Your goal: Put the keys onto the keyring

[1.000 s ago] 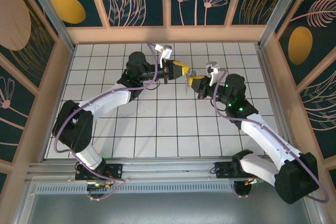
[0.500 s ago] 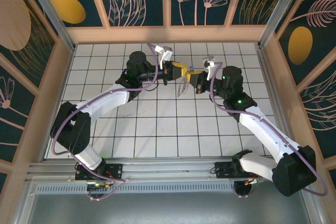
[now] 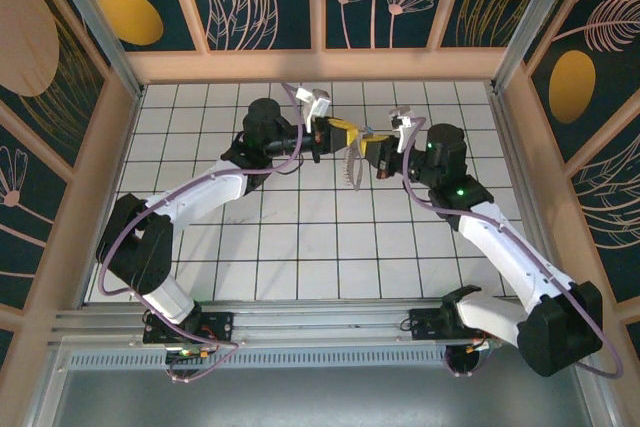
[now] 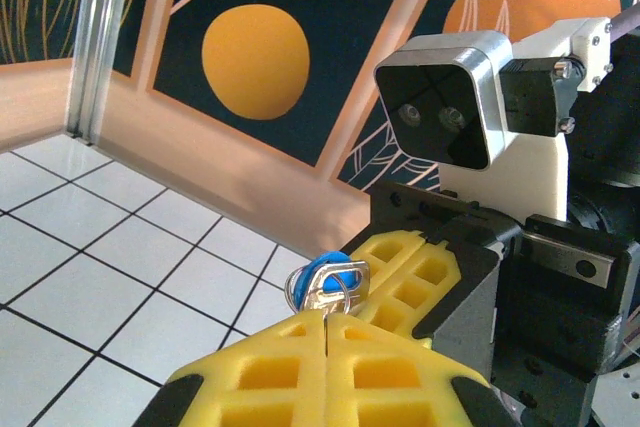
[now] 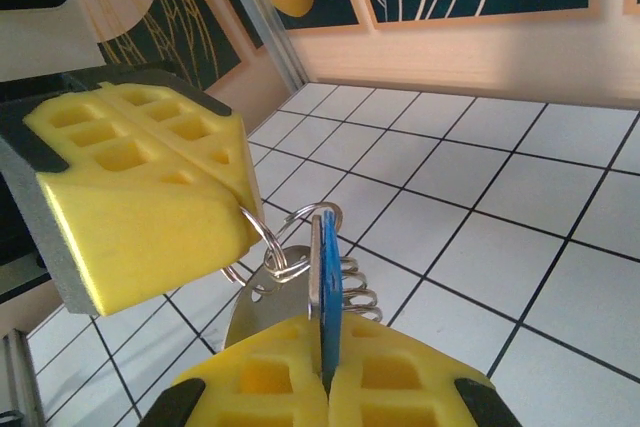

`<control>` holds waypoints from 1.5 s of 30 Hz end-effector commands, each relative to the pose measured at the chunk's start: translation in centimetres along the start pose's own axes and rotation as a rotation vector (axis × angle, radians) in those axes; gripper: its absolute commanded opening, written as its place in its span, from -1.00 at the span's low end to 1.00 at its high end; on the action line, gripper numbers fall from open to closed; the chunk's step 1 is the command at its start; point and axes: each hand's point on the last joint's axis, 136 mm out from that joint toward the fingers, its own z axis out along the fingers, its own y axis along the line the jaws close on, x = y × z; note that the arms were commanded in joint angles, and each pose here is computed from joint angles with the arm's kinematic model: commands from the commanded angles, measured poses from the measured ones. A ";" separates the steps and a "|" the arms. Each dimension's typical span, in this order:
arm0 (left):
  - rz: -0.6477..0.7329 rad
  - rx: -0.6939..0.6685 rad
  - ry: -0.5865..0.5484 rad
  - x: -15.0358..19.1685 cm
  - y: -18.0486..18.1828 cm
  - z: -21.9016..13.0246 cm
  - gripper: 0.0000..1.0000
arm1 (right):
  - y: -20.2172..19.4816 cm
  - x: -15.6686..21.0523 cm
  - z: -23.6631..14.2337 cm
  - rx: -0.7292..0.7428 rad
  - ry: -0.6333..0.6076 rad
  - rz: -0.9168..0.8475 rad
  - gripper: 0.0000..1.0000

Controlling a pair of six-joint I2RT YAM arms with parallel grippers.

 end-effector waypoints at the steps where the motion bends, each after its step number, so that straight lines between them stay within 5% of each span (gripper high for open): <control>1: 0.054 0.025 -0.033 -1.8 -1.5 -0.3 -1.00 | -1.2 -0.6 -1.3 0.050 -0.039 -0.005 -1.00; 20: 0.043 0.040 -0.025 -1.4 -1.7 -0.1 -1.00 | 1.2 -1.2 1.0 -0.027 -0.021 -0.024 -1.00; 30: 0.028 -0.043 -0.063 -1.7 -0.5 -0.5 -0.98 | -3.4 -1.1 -0.6 0.138 -0.021 0.086 -1.00; 37: -0.009 -0.139 -0.145 -2.6 0.7 -1.6 0.07 | -5.6 0.2 0.3 0.188 0.055 0.148 -1.00; 45: -0.057 -0.310 -0.247 -3.9 2.2 -4.0 0.41 | -8.6 2.0 2.9 0.211 0.116 0.195 -1.00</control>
